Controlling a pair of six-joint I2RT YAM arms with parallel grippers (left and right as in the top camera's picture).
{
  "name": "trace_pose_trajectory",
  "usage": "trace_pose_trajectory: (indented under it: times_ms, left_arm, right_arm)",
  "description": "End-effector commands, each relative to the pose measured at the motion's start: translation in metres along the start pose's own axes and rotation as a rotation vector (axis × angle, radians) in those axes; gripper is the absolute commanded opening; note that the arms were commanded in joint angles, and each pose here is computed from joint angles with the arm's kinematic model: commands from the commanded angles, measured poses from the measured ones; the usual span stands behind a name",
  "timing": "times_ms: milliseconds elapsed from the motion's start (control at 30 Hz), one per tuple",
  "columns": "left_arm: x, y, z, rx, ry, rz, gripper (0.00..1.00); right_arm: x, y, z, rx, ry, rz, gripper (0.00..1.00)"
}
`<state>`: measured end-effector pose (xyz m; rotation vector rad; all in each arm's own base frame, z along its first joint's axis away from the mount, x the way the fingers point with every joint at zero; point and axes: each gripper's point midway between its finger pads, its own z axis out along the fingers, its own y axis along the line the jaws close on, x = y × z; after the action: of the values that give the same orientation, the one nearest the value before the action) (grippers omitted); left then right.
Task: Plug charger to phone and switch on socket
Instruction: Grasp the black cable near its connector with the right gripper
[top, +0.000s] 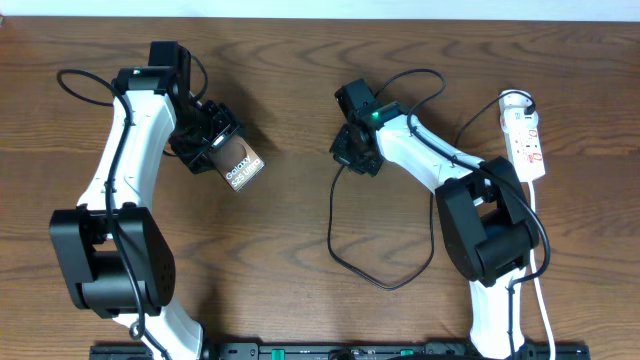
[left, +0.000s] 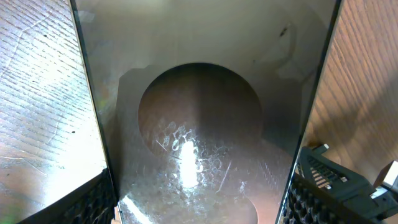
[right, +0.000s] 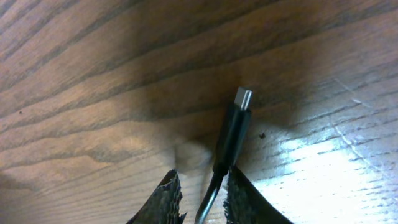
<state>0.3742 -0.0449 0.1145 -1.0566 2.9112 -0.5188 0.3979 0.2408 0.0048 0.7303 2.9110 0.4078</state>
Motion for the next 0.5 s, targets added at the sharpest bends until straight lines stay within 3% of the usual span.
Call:
trace_pose_trajectory:
  times_ms: [0, 67, 200, 367, 467]
  left_arm:
    - [-0.002, -0.012, -0.017, 0.047, -0.031, 0.016, 0.61]
    - [-0.002, -0.012, -0.017, 0.047, -0.031, 0.016, 0.61]
    - [-0.002, -0.012, -0.017, 0.047, -0.031, 0.016, 0.61]
    - [-0.002, -0.012, -0.017, 0.047, -0.031, 0.016, 0.61]
    - [-0.002, -0.012, -0.017, 0.047, -0.031, 0.016, 0.61]
  right_arm:
    - [-0.001, -0.007, 0.017, 0.042, -0.002, 0.010, 0.19]
    - [-0.001, -0.008, 0.018, 0.044, 0.000, 0.003, 0.16]
    - [-0.003, -0.009, 0.017, 0.042, -0.002, -0.038, 0.01]
    - [-0.006, -0.009, 0.013, 0.008, 0.033, -0.133, 0.01]
    - [-0.013, -0.003, -0.002, -0.084, 0.071, -0.289, 0.01]
